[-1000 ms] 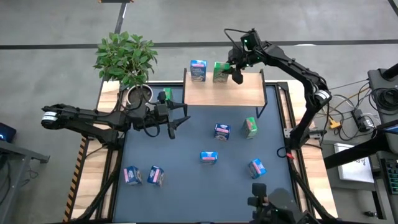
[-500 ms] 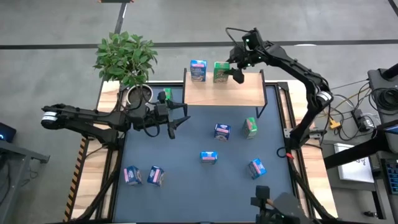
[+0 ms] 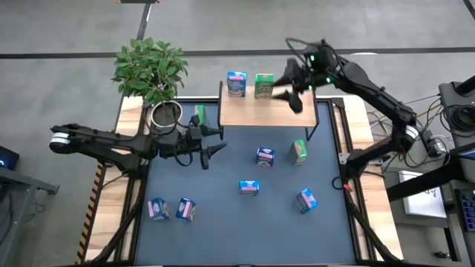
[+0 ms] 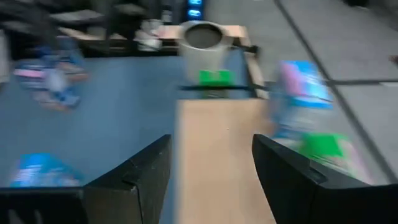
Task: Stack cereal on shelf
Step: Put the top blue cereal box on the shelf
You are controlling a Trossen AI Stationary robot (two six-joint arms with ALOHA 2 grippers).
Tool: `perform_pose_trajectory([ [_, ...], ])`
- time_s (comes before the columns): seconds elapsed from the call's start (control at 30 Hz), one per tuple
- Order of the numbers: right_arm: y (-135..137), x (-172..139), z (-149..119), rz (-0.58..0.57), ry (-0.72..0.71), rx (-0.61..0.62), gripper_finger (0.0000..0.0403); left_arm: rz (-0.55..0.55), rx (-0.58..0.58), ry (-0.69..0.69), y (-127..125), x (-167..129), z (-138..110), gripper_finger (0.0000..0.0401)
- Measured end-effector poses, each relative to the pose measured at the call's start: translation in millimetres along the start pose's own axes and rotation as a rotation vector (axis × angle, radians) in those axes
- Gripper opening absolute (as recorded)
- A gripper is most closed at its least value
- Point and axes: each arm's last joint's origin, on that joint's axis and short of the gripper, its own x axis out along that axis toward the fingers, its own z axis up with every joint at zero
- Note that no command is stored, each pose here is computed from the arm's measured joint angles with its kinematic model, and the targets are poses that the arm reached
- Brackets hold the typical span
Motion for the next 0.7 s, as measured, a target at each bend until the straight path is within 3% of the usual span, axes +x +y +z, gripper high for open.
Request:
perform_pose_trajectory([
  [0.27, 81, 6, 0, 0.206, 0.045, 0.003, 0.0185, -0.052, -0.010, 0.038, -12, -4, -14, 0.0223],
  [0.57, 148, 32, -57, 0.084, 0.290, 0.078, 0.0155, -0.082, -0.007, 0.045, -18, -7, -16, 0.0223],
  [0.7, 170, 42, -82, 0.024, 0.324, 0.082, 0.0146, -0.081, -0.009, 0.045, -18, -7, -16, 0.0223],
])
